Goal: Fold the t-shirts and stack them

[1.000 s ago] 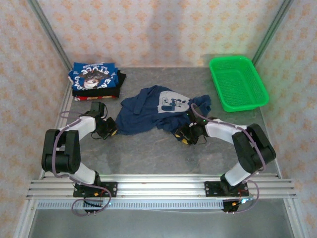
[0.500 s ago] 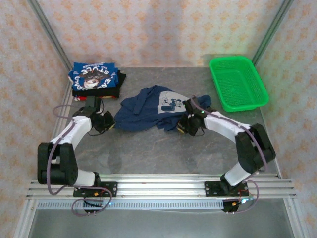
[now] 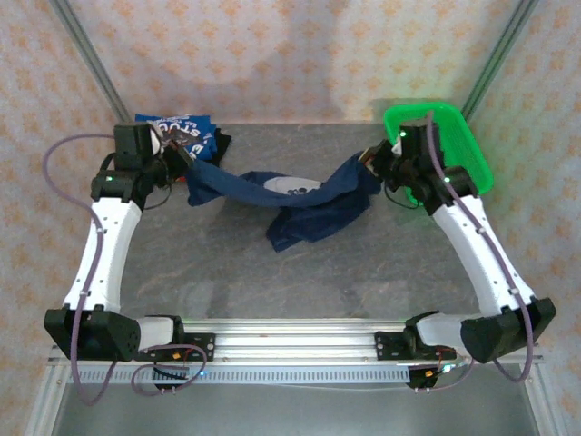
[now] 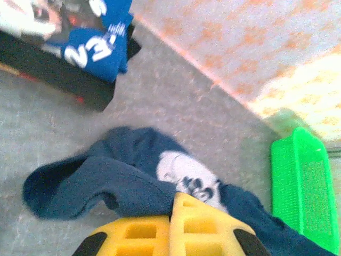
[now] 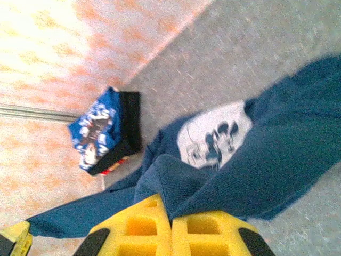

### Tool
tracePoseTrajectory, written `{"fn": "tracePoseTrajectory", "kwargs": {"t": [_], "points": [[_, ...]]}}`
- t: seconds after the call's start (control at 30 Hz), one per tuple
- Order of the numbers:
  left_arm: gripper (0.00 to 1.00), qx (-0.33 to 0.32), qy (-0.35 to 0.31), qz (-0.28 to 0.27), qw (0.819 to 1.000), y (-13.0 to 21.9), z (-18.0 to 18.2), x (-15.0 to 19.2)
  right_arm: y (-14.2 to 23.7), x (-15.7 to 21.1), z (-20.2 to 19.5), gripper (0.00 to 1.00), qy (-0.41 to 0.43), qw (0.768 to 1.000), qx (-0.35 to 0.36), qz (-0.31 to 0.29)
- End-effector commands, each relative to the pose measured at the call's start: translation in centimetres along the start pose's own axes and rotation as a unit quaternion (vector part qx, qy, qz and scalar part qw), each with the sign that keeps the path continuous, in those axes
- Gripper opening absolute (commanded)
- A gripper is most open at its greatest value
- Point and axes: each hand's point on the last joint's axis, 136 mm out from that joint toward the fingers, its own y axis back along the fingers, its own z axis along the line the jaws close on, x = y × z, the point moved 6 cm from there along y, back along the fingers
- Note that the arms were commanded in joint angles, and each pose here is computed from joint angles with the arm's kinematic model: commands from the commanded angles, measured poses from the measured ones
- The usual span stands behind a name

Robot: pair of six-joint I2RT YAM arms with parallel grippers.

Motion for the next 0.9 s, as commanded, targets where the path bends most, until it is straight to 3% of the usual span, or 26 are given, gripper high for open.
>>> {"fn": "tracePoseTrajectory", "kwargs": {"t": [0.0,0.3,0.47,0.67,0.87], "points": [[0.0,0.012,-0.036,-0.075,0.996,4.9,-2.6,-3.0,5.8,-2.3,2.6,0.0,0.032,0.996,-0.053,-0.061],[0.0,0.059,-0.087,-0.197,0.975,14.7,-7.7,-6.9,18.0,-4.7,8.4,0.0,0.089,0.966,-0.159,-0.185],[0.0,0.107,-0.11,-0.27,0.95,20.7,-10.4,-8.0,23.3,-4.5,10.7,0.0,0.104,0.943,-0.219,-0.228],[0.0,0.14,-0.126,-0.329,0.925,26.0,-11.9,-8.0,27.3,-3.8,12.5,0.0,0.109,0.924,-0.274,-0.242],[0.0,0.149,-0.128,-0.339,0.92,27.3,-11.9,-7.6,28.1,-3.8,12.9,0.0,0.115,0.926,-0.269,-0.24]]}}
